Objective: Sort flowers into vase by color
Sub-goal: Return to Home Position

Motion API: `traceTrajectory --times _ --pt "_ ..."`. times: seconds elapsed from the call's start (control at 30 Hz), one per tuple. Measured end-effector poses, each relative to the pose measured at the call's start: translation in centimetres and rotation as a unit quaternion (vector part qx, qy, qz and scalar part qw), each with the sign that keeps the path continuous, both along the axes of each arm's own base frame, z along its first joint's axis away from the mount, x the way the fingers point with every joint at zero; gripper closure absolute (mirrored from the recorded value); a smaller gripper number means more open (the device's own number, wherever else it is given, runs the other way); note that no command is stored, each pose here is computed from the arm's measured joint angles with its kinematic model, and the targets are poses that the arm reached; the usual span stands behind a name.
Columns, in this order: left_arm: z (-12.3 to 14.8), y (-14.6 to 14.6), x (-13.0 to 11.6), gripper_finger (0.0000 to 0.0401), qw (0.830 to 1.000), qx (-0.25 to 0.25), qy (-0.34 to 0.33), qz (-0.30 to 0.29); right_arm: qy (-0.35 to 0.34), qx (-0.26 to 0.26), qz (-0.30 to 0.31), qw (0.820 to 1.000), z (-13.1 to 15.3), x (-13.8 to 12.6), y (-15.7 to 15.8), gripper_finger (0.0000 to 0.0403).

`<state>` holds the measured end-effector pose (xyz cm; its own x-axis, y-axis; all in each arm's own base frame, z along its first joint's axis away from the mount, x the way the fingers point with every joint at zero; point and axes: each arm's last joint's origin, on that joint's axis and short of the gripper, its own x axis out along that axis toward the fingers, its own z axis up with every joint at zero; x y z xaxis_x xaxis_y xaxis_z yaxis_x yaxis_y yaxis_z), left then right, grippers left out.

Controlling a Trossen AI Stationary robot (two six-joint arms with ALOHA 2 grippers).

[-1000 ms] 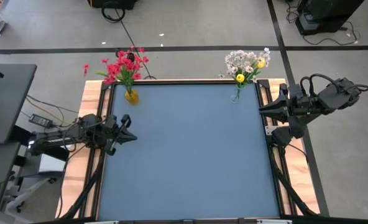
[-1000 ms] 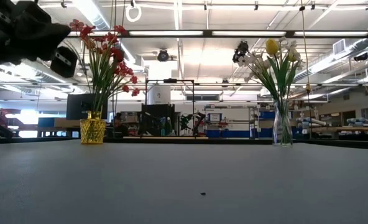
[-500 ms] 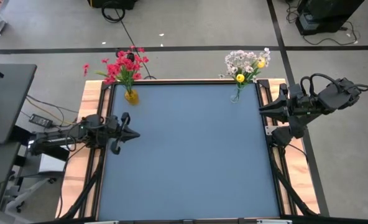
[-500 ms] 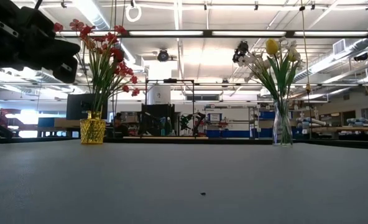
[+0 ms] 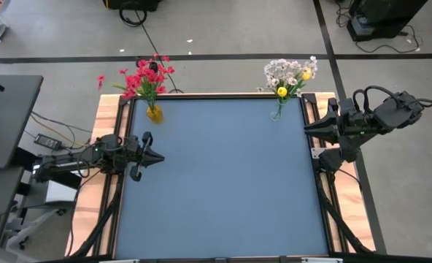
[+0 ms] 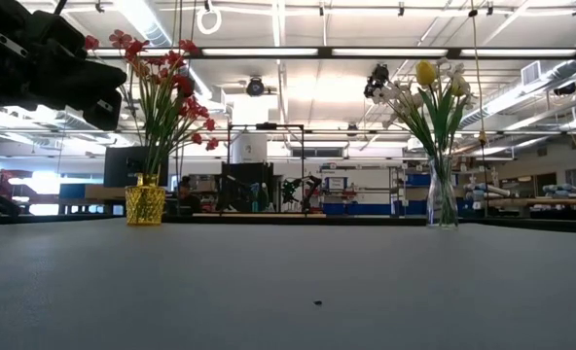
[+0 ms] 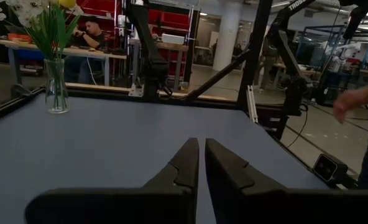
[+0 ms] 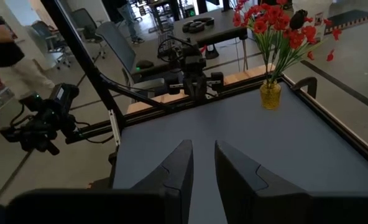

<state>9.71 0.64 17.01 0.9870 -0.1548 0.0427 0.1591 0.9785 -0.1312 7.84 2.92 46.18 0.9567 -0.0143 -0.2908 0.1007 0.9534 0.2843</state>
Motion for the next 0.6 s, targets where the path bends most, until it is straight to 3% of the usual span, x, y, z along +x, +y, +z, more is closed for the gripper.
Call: traceTrajectory --times 0.47,0.6 --pt "-0.01 0.00 0.00 0.0365 1.000 0.000 0.000 0.000 0.000 0.000 0.000 1.000 0.00 0.00 0.00 0.0326" --pt "-0.03 0.00 0.00 0.0365 1.000 0.000 0.000 -0.001 -0.017 -0.025 0.008 1.000 0.36 0.08 0.03 0.0326"
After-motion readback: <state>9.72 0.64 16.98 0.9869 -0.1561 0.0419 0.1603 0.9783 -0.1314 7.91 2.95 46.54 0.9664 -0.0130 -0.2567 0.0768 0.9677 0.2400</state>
